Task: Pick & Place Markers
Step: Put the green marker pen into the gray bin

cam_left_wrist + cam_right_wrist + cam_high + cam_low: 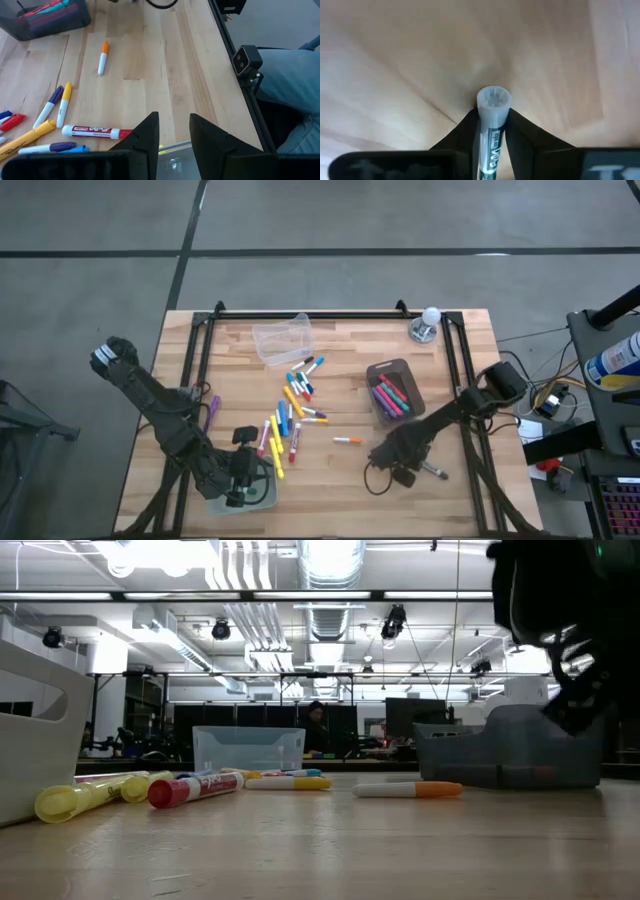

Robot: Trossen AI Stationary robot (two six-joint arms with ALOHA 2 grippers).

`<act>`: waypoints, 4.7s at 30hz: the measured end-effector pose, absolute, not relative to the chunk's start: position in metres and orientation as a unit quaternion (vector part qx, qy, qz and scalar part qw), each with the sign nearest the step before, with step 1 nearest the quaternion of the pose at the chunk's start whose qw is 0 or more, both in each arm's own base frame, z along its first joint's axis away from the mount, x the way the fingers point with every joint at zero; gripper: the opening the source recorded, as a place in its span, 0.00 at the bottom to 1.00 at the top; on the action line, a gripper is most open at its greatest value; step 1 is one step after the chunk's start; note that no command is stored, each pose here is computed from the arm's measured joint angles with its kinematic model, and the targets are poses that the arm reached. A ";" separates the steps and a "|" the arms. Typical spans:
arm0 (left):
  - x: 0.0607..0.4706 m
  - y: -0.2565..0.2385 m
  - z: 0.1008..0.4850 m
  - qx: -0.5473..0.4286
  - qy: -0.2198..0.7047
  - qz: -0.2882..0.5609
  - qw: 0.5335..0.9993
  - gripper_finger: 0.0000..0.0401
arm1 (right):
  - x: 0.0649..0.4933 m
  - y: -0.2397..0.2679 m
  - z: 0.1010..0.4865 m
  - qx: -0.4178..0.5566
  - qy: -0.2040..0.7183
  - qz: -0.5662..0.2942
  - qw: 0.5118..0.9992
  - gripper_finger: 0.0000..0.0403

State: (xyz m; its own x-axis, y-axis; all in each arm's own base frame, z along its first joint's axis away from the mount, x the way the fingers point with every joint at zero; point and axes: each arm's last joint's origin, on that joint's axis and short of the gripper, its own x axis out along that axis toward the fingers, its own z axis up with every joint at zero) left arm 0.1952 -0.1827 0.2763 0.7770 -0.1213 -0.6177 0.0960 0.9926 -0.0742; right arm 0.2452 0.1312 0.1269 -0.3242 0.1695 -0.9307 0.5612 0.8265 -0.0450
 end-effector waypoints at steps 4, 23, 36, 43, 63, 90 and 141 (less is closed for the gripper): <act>0.195 -0.183 0.277 -0.021 0.327 -0.058 0.943 0.26 | 0.266 0.141 0.139 0.214 0.749 -0.155 0.608 0.16; 0.195 -0.183 0.268 -0.024 0.323 -0.058 0.944 0.26 | 0.328 0.164 0.215 0.099 0.565 -0.075 0.816 0.16; 0.202 -0.179 0.244 -0.043 0.224 -0.025 0.973 0.26 | 0.362 0.178 0.243 0.031 0.386 0.023 0.922 0.16; 0.206 -0.173 0.233 -0.074 0.177 -0.025 0.981 0.26 | 0.374 0.184 0.259 -0.005 0.286 0.066 0.956 0.16; 0.216 -0.173 0.227 -0.029 0.065 -0.066 0.995 0.27 | 0.393 0.180 0.283 -0.030 0.133 0.070 0.988 0.16; 0.234 -0.184 0.229 -0.003 0.042 -0.027 0.999 0.29 | 0.396 0.178 0.279 -0.023 0.114 0.073 0.990 0.16; 0.170 -0.188 0.247 -0.134 0.442 0.069 0.884 0.11 | 0.386 0.173 0.246 -0.012 0.237 0.054 0.970 0.31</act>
